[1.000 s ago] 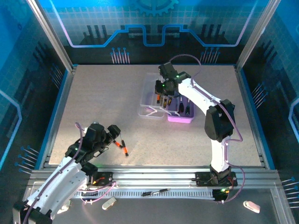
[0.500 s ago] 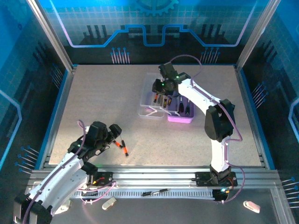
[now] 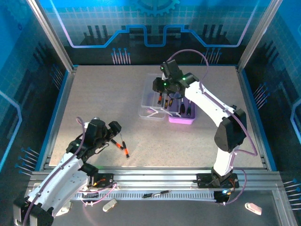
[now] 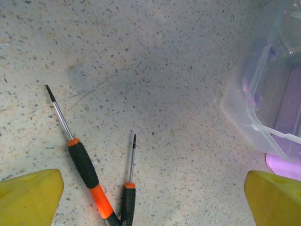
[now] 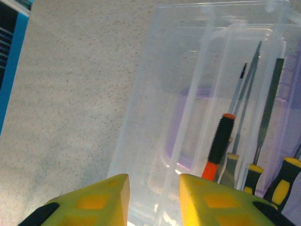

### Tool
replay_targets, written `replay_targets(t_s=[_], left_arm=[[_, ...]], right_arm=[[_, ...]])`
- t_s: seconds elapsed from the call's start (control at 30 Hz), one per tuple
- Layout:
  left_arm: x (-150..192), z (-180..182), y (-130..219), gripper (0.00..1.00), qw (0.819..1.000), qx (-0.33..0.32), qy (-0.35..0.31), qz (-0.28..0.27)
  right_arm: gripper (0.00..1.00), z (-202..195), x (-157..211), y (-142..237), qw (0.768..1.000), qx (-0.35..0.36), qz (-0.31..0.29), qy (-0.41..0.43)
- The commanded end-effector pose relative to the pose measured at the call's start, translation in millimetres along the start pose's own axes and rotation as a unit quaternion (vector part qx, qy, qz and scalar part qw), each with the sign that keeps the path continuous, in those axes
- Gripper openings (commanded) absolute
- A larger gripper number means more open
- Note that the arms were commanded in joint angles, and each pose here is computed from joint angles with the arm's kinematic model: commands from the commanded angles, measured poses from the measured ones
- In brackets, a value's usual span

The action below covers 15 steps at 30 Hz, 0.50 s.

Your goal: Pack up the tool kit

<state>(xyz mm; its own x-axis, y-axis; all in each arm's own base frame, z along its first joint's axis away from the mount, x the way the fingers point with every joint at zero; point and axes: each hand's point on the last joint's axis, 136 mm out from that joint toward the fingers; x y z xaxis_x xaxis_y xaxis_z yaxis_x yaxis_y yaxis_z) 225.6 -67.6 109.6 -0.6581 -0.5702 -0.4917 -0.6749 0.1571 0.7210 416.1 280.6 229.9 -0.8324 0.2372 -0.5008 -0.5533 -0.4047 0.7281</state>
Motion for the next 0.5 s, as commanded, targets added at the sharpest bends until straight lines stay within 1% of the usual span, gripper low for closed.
replay_targets(t_s=[0.0,0.1,0.17,0.33,0.47], left_arm=[[-14.9,6.6,7.4,0.99,0.999,-0.027,-0.013,-0.021],[-24.0,19.4,12.2,0.99,0.997,-0.064,-0.006,-0.034],[-29.8,25.6,14.1,0.99,0.996,-0.081,-0.004,-0.042],[-35.9,38.2,10.8,0.99,0.994,-0.095,0.009,-0.049],[-25.8,57.7,0.1,0.99,0.990,-0.109,0.082,-0.022]], right_arm=[[0.36,12.8,30.9,8.7,0.996,0.027,0.004,0.083],[0.38,20.5,53.4,1.2,0.985,0.066,-0.008,0.156],[0.39,26.5,71.2,-3.8,0.979,0.085,-0.003,0.185],[0.39,52.7,122.2,-18.0,0.970,0.090,0.011,0.227],[0.41,60.4,159.6,-36.1,0.964,0.098,0.041,0.244]])
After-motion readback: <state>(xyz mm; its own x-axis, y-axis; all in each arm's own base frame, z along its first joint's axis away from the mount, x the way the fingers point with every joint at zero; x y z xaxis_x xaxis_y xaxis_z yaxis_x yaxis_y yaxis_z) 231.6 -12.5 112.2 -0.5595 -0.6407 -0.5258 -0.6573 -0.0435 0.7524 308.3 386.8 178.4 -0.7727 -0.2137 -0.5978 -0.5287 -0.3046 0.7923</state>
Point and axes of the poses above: each hand's point on the last joint's axis, 136 mm out from that joint toward the fingers, its own y axis back along the fingers, its own z axis along the line the jaws close on, x = y × z, and after that the axes turned 9 degrees about -y, right-handed
